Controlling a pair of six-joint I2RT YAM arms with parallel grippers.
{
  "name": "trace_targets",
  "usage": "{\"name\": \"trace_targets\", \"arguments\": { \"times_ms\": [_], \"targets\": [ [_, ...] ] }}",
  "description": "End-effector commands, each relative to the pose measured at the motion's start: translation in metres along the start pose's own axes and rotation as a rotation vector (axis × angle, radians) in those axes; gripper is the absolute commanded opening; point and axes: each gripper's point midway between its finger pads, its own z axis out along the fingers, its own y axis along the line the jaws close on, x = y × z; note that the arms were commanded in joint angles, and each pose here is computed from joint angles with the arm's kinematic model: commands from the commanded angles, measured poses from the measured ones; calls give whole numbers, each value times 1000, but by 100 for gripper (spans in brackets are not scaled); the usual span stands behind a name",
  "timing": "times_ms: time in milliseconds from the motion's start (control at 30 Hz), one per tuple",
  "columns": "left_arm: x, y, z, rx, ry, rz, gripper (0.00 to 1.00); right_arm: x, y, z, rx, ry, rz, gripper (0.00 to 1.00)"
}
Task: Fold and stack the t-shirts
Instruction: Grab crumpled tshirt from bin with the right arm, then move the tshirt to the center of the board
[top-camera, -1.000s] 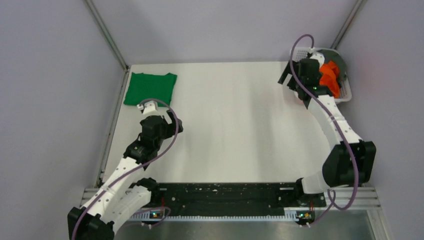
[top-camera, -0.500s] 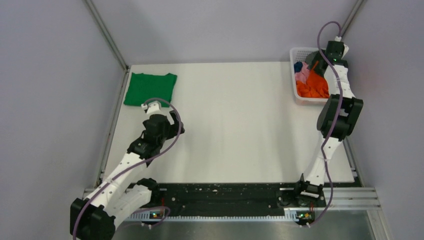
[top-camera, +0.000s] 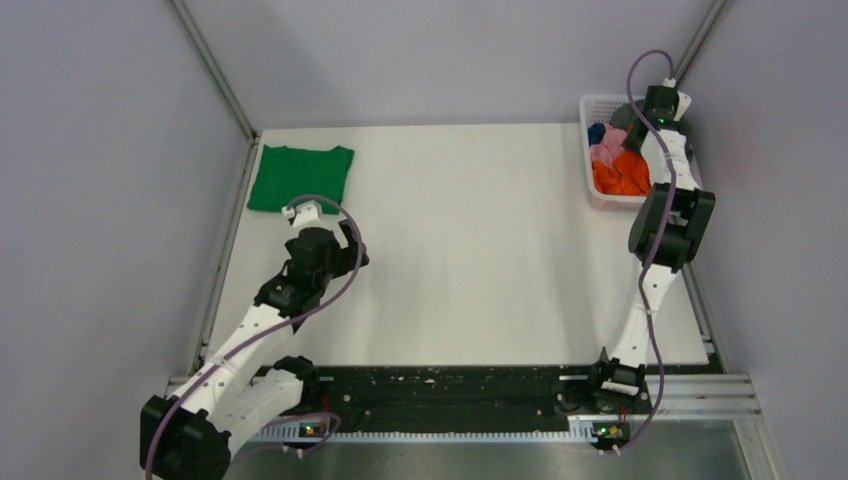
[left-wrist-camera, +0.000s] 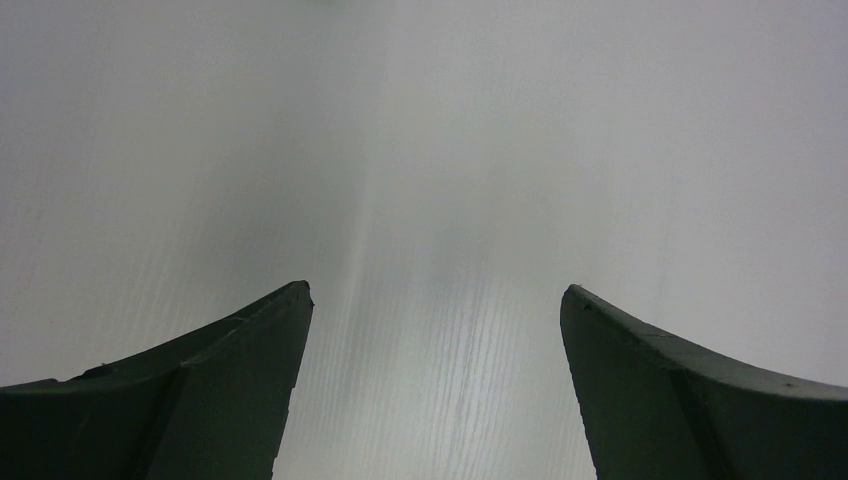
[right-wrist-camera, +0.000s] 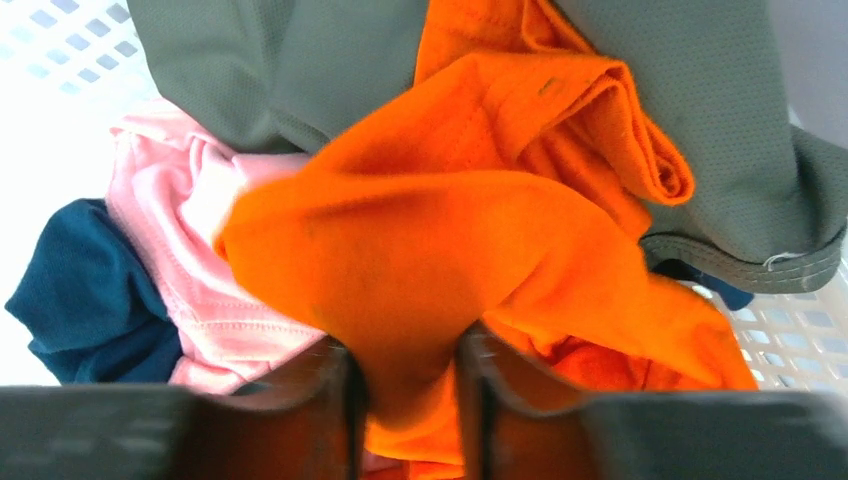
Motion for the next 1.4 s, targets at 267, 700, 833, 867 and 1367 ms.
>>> {"name": "trace_targets", "arguments": {
  "times_ms": [267,700,833,867,1367],
  "targets": [
    [-31,-16,-10,55,-90,-30,99,-93,3,-83,-103,-219,25,0],
    [-41,-27,-32,141,-122,-58,99,-151,98,-371,-778,-503,-54,0],
    [-44,-27,-36,150,-134,-63,99,-125,149,-472,-1109,-519,-140,0],
    [-44,-27,-37,151,-136,-65,99,-111,165,-499,-1214,-499,-163,0],
    [-46,-17,-38,104,-157,-85,99,31,243,-590,-1616,-276,-349,0]
  ]
}}
